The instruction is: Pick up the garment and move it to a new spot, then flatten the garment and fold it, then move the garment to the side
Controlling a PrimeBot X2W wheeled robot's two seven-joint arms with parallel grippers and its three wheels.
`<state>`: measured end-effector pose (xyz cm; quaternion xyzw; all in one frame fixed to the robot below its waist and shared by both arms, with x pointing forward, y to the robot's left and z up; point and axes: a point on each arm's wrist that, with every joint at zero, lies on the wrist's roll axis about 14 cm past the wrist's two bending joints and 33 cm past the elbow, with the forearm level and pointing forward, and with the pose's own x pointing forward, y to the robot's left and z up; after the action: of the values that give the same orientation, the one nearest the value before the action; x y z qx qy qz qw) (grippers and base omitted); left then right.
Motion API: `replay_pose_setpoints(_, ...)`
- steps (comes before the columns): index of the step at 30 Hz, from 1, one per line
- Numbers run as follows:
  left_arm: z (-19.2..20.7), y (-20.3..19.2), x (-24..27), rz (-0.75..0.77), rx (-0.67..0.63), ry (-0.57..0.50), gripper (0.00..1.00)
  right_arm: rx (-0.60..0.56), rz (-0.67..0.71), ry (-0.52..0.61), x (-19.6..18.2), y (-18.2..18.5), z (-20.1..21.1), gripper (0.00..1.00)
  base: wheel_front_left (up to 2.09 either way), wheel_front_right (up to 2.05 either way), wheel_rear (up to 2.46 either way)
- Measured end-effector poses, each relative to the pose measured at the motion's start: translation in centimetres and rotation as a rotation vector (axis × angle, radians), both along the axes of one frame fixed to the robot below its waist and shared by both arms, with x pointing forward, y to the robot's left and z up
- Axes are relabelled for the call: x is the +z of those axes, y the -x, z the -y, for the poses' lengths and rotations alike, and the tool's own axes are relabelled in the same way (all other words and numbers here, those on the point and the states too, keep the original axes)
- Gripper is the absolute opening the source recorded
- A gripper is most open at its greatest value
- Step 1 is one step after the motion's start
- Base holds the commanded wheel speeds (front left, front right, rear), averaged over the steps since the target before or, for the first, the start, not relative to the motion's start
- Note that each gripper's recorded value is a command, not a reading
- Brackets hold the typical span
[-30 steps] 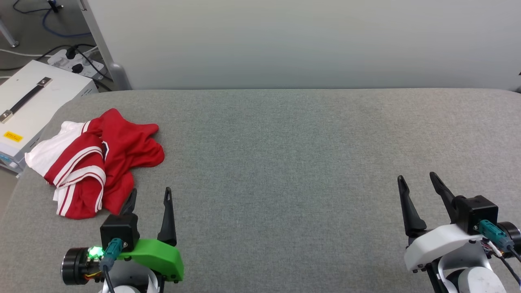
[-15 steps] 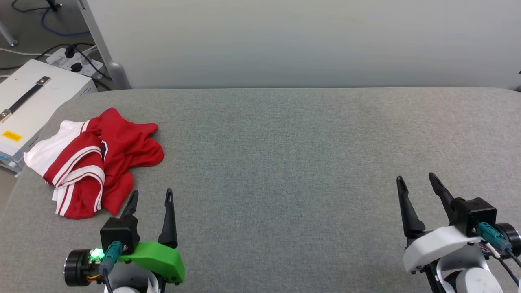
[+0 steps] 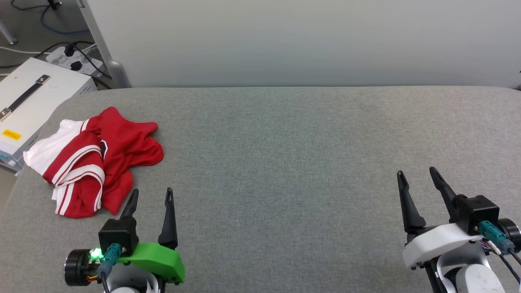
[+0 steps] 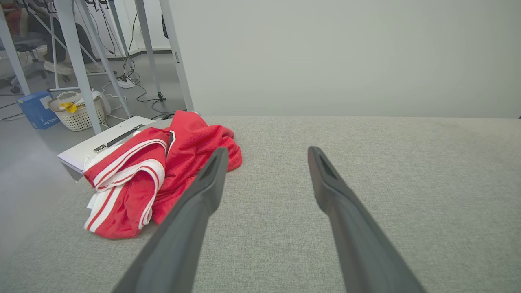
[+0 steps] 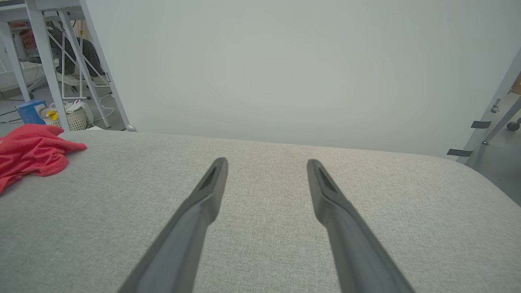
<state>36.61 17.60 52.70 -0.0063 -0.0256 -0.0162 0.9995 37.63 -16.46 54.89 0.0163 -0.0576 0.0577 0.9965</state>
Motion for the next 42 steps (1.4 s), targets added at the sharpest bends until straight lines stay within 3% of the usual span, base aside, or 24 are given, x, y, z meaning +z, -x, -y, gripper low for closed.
replay_pose_setpoints(42, 0.2, 0.7, -2.0, -0.014, -0.020, 0.047, 1.00, 0.024, 0.001, -0.030, -1.5, -0.2, -0.9, 1.00, 0.00, 0.00, 0.00)
